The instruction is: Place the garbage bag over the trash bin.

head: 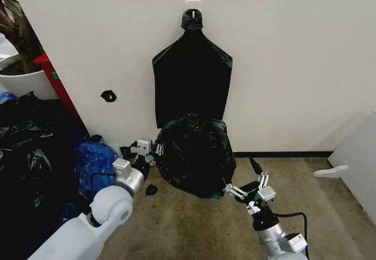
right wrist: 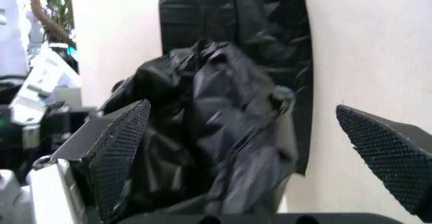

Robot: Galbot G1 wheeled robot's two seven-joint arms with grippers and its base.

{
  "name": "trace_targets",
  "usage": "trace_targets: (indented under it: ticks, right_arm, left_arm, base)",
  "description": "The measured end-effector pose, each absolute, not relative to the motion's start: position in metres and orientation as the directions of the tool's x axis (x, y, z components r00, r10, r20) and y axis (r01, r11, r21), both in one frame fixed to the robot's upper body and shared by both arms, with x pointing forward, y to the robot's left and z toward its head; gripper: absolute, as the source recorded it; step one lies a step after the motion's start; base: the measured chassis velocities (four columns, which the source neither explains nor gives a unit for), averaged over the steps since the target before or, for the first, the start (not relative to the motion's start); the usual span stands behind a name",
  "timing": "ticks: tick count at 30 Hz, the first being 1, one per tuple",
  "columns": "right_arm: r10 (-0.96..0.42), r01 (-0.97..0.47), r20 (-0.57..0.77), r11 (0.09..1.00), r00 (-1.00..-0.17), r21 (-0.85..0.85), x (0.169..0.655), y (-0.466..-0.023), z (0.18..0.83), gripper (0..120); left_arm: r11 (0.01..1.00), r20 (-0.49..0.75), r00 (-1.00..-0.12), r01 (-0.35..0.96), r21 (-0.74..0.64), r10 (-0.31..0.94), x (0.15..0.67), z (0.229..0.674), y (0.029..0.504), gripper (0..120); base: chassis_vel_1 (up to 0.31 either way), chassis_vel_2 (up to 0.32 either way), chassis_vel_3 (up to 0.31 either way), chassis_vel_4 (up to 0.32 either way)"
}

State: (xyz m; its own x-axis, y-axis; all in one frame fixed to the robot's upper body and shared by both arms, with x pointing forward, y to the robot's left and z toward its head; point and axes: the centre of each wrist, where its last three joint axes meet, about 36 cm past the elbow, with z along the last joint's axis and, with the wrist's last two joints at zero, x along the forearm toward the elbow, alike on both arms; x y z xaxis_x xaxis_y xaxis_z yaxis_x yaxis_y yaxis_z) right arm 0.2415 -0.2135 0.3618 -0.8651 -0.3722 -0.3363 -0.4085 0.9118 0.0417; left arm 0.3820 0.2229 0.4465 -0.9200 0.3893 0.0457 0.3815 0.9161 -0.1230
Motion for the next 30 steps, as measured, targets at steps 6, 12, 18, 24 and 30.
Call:
trace_targets:
  ticks: [6,12,18,24,30]
  right_arm:
    - [-0.387,-0.410,-0.321,0.912,-0.864,0.004,0.226,-0.208,0.359,100]
    - [-0.374,-0.365,-0.318,0.927,-0.871,-0.091,0.227,-0.210,0.353,100]
    - [-0.320,-0.281,-0.289,0.945,-0.902,-0.168,0.227,-0.212,0.347,97]
    - [-0.264,-0.225,-0.252,0.958,-0.931,-0.175,0.226,-0.207,0.346,79]
    - [-0.217,-0.181,-0.232,0.969,-0.948,-0.168,0.228,-0.205,0.346,54]
  left_arm:
    - [0.914,0.052,-0.918,0.385,-0.127,0.394,0.377,0.445,0.222,1]
    - [0.911,0.058,-0.914,0.391,-0.134,0.401,0.370,0.444,0.220,1]
    - [0.910,0.060,-0.913,0.393,-0.133,0.403,0.368,0.444,0.221,1]
    - [0.909,0.060,-0.913,0.394,-0.135,0.404,0.368,0.443,0.220,1]
    - [0.910,0.066,-0.913,0.391,-0.134,0.402,0.368,0.441,0.221,1]
  base:
    - [0.000,0.000,0.000,0.000]
    - [0.000,0.000,0.000,0.000]
    - [0.000,0.000,0.000,0.000]
    - [0.000,0.000,0.000,0.000]
    - [0.000,0.000,0.000,0.000]
